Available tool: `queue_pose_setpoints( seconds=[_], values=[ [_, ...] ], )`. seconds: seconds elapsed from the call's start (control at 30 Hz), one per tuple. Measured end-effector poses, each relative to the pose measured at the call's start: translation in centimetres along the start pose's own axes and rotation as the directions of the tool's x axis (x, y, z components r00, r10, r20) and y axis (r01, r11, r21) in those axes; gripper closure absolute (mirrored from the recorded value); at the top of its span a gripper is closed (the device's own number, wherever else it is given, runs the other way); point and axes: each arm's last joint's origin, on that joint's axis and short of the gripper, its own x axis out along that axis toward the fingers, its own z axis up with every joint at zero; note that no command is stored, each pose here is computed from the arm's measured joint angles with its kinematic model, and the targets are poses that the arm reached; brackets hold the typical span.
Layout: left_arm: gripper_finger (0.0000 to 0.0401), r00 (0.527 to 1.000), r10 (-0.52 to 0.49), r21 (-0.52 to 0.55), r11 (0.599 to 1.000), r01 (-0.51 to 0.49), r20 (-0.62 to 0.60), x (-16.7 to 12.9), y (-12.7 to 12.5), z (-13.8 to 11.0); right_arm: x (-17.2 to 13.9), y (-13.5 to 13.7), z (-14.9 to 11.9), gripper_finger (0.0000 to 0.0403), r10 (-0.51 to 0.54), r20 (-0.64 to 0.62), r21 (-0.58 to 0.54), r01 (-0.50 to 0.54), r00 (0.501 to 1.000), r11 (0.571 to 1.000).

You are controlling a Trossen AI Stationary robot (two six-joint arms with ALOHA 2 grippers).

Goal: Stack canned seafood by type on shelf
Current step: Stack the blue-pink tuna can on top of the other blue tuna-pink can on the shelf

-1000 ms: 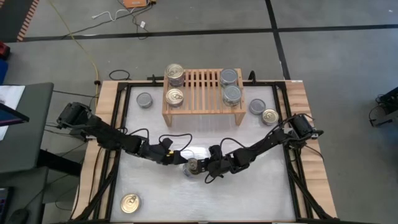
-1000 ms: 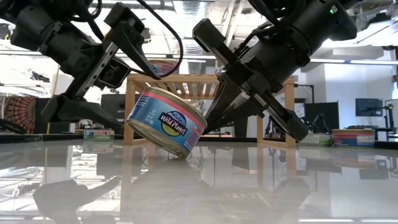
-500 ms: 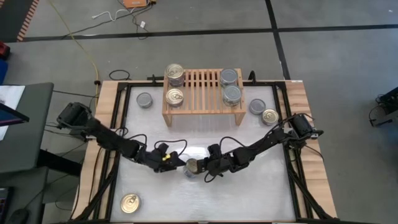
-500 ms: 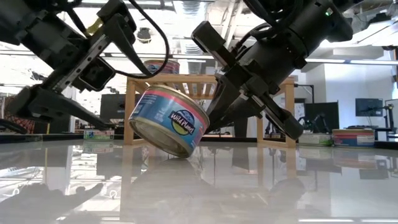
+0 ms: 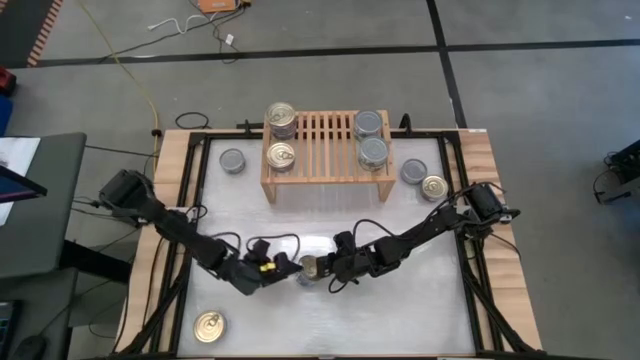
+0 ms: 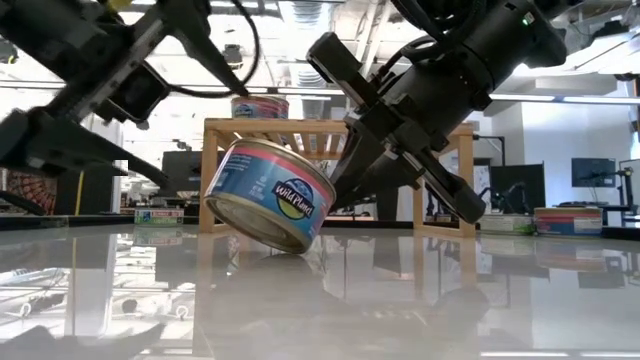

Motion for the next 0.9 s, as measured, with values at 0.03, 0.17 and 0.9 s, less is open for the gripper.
queue_pose_setpoints(
  seconds=[0.03, 0.17, 0.9],
  values=[
    [0.0017, 1.0, 0.001, -0.002, 1.0, -0.001, 0.001, 0.6, 0.0, -0.4, 0.0, 0.0, 0.0, 0.038, 0.001, 0.001, 0.001, -0.001, 1.0, 1.0],
    [0.0017, 0.999, 0.047, -0.041, 0.998, -0.047, -0.015, 2.6, 1.0, -1.6, 0.0, 0.1, 0.0, 0.0379, 0.008, 0.002, 0.004, -0.008, 1.0, 1.0],
    [0.0018, 0.998, 0.031, -0.063, 0.998, -0.028, 0.049, 3.9, 1.3, -1.0, 0.0, 0.1, -0.1, 0.0378, 0.011, 0.004, -0.007, -0.011, 1.0, 1.0]
  ],
)
